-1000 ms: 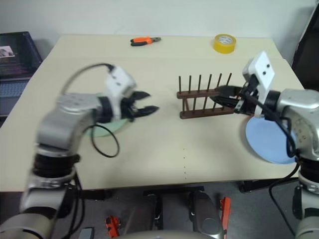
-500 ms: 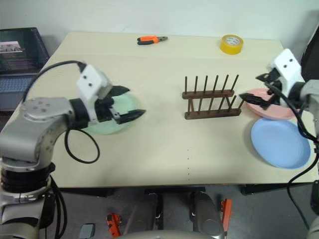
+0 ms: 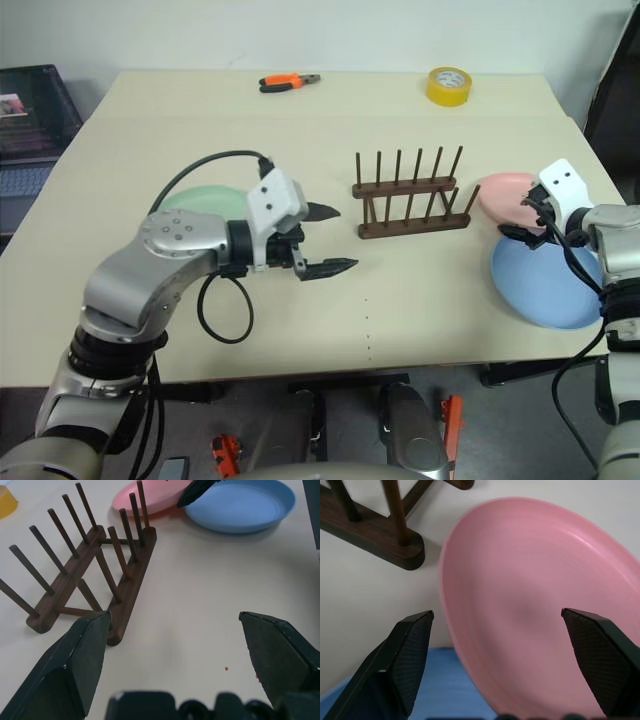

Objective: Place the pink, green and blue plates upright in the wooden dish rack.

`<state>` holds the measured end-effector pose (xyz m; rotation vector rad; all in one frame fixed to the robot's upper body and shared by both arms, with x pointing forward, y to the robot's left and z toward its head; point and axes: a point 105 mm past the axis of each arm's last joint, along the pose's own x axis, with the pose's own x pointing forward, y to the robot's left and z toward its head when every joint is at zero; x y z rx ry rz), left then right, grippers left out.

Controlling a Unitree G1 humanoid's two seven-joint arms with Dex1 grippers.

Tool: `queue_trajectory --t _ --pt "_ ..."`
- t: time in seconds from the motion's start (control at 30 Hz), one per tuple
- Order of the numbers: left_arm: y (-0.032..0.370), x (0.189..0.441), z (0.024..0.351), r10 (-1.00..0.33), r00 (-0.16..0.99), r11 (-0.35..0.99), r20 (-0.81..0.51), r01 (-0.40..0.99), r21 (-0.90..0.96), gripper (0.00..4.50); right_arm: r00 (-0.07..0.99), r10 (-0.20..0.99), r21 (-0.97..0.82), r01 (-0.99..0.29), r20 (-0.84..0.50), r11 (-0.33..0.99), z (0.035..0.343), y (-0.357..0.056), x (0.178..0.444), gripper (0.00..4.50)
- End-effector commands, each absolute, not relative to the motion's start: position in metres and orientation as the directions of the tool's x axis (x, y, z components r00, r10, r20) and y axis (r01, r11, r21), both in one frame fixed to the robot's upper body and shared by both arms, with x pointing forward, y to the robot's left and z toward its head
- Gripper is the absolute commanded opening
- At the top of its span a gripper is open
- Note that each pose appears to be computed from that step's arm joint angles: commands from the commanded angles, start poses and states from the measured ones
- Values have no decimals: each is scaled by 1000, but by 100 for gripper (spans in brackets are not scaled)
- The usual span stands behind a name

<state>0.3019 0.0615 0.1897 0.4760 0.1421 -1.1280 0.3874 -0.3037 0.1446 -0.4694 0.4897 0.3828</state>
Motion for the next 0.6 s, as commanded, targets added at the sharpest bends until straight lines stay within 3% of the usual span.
queue_trajectory --t 0.03,0.13,0.23,0.53,0.6 --pt "59 300 204 -843 439 331 -310 879 344 450 841 230 -369 -439 -489 819 156 -303 392 448" --pt "60 300 203 -839 444 335 -314 877 345 450 841 229 -369 -439 -491 819 153 -303 391 448" --pt "61 301 202 -835 450 338 -316 874 350 450 843 223 -371 -432 -489 822 151 -303 392 388" --pt "60 305 204 -830 463 346 -312 865 364 450 852 238 -369 -432 -467 823 153 -299 394 59" --pt "61 307 204 -827 469 350 -310 862 367 450 856 250 -369 -435 -453 821 158 -297 395 3"
